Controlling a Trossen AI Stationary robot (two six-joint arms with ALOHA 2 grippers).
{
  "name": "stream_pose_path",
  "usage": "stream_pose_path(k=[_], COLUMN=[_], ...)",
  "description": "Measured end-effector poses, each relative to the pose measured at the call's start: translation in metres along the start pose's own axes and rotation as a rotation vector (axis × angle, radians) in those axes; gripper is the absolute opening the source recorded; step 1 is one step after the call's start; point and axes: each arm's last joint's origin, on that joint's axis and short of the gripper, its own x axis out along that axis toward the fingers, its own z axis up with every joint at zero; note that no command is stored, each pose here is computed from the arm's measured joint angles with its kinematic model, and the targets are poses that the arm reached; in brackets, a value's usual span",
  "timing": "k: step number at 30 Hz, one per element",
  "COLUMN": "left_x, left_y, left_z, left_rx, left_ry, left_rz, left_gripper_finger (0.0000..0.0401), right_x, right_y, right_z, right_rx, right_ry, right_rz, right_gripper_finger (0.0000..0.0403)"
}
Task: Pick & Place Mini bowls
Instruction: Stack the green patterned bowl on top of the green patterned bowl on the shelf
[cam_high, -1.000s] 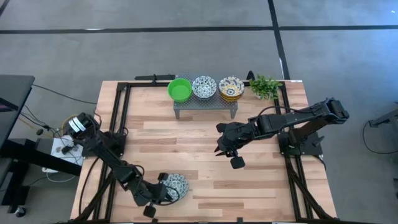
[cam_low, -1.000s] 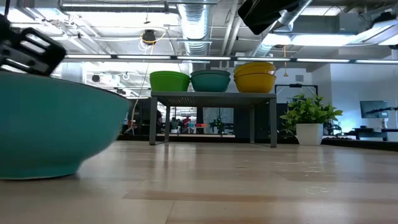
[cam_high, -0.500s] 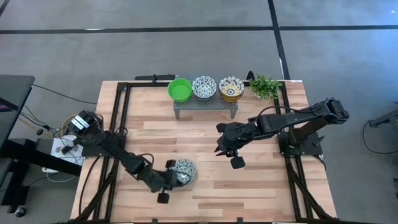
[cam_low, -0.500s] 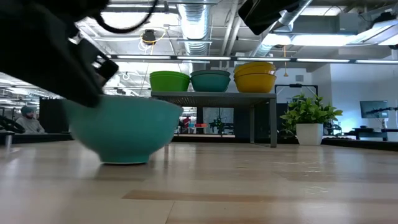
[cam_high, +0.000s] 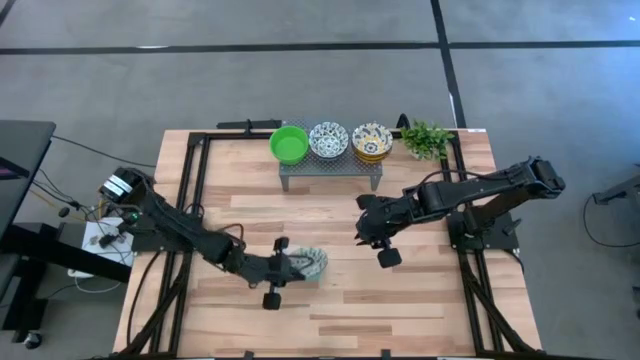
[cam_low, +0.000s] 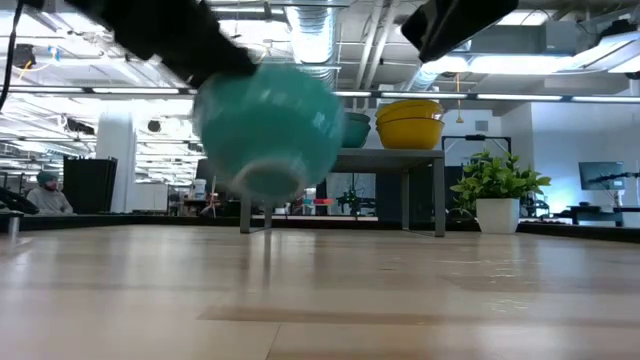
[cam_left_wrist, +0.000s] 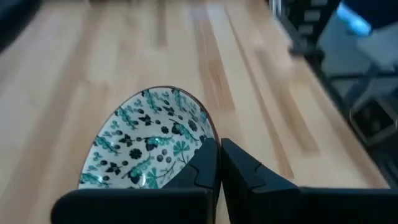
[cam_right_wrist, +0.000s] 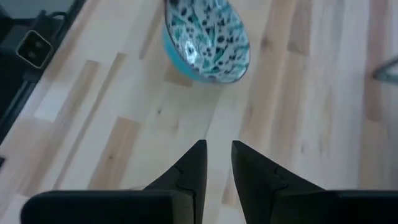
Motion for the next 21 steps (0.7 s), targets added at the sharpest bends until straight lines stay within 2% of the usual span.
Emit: stream_pose_path(k=[5,15,21], left_x=[-0.01,0.006,0.008], left_y=[0.01,0.009,0.013], left_z=[0.015,-0.004,-0.003], left_rx=[0.01,0.021,0.05], left_ry=[-0.062,0.042,0.033], left_rz=[0.023,0.042,0.088], left_gripper_finger=[0.0007,0.0007,0.0007], right_x=[-0.009,-0.003,-0.005], right_y=[0.003,0.023,0.031], right_z=[-0.006,-0.003,-0.005], right_rx=[0.067,0.007,-0.02], right_ry=[0.049,0.044,0.063], right_rz=[-0.014,0.03,0.051], right_gripper_finger=[0.007,0.007,0.007])
